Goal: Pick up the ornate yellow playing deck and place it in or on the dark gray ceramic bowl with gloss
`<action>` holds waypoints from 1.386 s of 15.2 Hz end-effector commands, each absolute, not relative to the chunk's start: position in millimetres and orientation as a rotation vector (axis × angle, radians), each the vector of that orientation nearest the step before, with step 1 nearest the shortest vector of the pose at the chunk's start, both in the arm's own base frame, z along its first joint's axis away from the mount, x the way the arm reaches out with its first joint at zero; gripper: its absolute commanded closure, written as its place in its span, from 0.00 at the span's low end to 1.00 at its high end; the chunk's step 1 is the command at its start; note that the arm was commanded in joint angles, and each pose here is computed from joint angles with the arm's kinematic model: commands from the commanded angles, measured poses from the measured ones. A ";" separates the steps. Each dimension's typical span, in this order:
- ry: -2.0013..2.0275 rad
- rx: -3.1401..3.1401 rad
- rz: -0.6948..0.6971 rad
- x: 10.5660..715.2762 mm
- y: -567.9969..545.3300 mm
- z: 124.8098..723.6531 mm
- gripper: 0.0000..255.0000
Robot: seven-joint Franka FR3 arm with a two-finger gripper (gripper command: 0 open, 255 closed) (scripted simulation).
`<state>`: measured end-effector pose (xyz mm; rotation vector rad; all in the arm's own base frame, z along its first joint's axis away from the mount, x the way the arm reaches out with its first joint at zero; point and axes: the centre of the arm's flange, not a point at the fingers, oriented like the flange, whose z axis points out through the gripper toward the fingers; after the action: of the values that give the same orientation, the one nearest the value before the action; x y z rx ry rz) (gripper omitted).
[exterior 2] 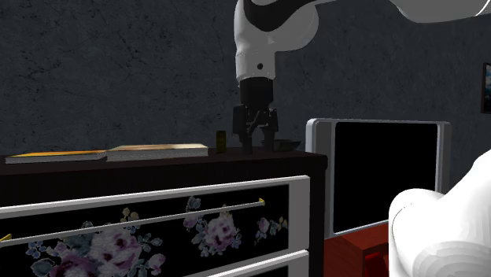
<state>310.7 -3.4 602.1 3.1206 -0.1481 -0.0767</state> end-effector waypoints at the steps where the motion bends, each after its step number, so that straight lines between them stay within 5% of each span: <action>1: -0.148 3.121 -0.077 310.7 -3.4 602.1 0.00; 21: -0.210 2.734 1.422 374.9 -150.8 554.5 0.00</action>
<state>374.9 -142.0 555.6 2.7813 -0.2060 1.3416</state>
